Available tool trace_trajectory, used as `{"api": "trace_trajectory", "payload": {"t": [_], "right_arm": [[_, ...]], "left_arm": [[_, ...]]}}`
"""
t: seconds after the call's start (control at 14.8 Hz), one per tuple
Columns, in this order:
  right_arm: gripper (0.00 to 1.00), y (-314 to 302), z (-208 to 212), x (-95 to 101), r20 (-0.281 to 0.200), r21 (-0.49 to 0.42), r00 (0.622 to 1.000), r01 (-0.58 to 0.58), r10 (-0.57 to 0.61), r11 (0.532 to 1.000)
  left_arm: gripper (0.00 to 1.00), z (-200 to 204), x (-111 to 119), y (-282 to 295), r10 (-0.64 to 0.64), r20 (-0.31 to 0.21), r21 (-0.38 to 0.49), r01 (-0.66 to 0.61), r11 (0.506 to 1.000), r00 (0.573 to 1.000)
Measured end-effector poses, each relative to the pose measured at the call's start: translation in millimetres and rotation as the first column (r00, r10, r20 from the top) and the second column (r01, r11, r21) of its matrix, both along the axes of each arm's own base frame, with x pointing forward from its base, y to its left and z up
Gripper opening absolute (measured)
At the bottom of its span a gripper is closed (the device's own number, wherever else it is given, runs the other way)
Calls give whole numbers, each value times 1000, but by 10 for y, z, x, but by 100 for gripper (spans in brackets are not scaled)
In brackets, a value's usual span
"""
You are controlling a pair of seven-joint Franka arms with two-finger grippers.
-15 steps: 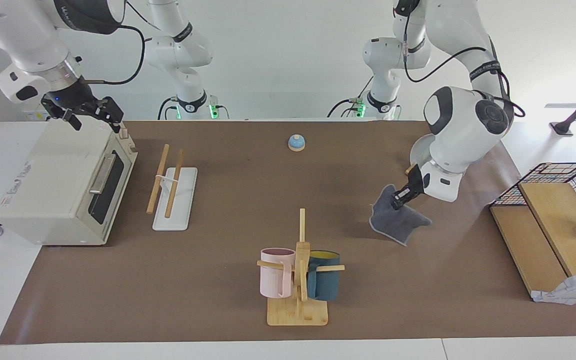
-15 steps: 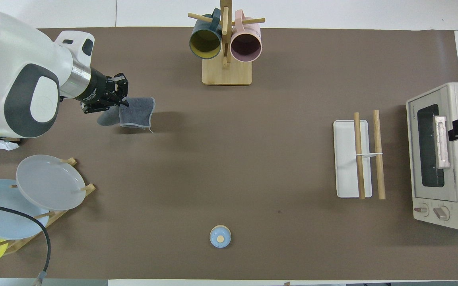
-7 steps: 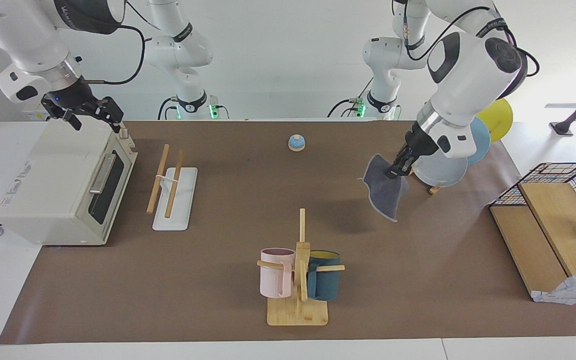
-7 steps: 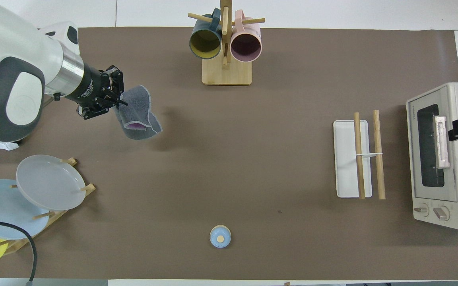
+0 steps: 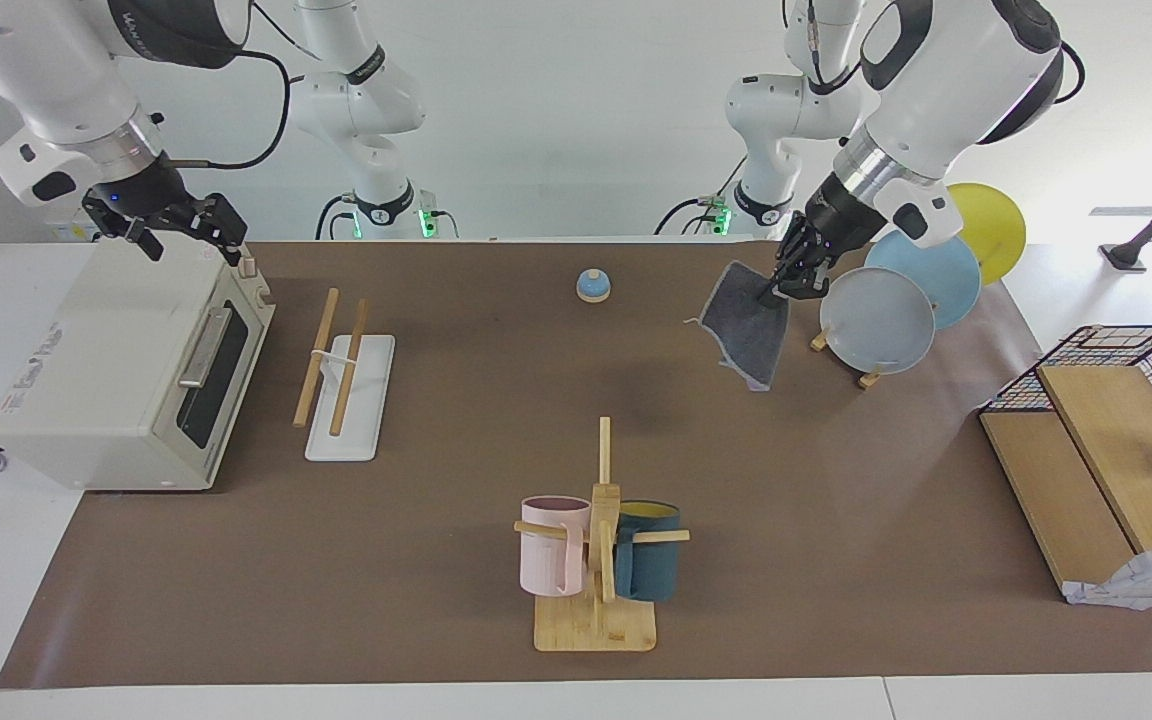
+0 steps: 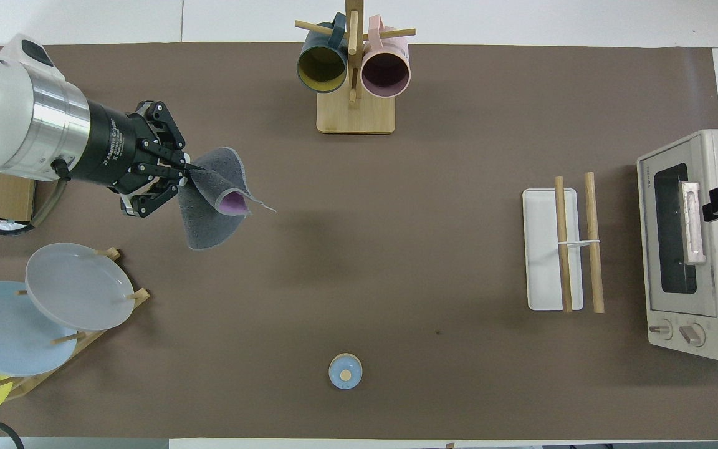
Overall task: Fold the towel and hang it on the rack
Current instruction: 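Lift the folded towel with the left gripper toward the table center, then hold the towel with the left gripper while the right gripper grasps it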
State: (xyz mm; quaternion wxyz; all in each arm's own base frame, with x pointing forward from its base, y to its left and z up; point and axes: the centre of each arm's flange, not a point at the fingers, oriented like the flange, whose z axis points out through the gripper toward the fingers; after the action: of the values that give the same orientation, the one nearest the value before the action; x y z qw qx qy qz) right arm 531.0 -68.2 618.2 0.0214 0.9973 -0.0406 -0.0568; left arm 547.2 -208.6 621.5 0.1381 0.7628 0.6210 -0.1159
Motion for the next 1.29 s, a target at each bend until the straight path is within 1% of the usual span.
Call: {"api": "trace_trajectory", "payload": {"t": [0.2, 0.47, 0.81, 1.02, 1.15, 1.29], "right_arm": [[100, 0, 0, 0, 0, 0, 1000, 0, 0, 1000], [100, 0, 0, 0, 0, 0, 1000, 0, 0, 1000], [100, 0, 0, 0, 0, 0, 1000, 0, 0, 1000], [100, 0, 0, 0, 0, 0, 1000, 0, 0, 1000], [100, 0, 0, 0, 0, 0, 1000, 0, 0, 1000], [100, 0, 0, 0, 0, 0, 1000, 0, 0, 1000]], "left_arm": [[2, 75, -98, -219, 111, -54, -43, -113, 993, 992], [2, 181, -224, -603, 248, -98, -96, -257, 962, 964], [2, 210, -463, -1148, 365, -137, -130, -383, 915, 921], [2, 161, -626, -1369, 423, -166, -137, -446, 885, 891], [2, 140, -683, -1417, 458, -172, -149, -483, 863, 872], [2, 123, -740, -1471, 469, -169, -170, -495, 852, 867]]}}
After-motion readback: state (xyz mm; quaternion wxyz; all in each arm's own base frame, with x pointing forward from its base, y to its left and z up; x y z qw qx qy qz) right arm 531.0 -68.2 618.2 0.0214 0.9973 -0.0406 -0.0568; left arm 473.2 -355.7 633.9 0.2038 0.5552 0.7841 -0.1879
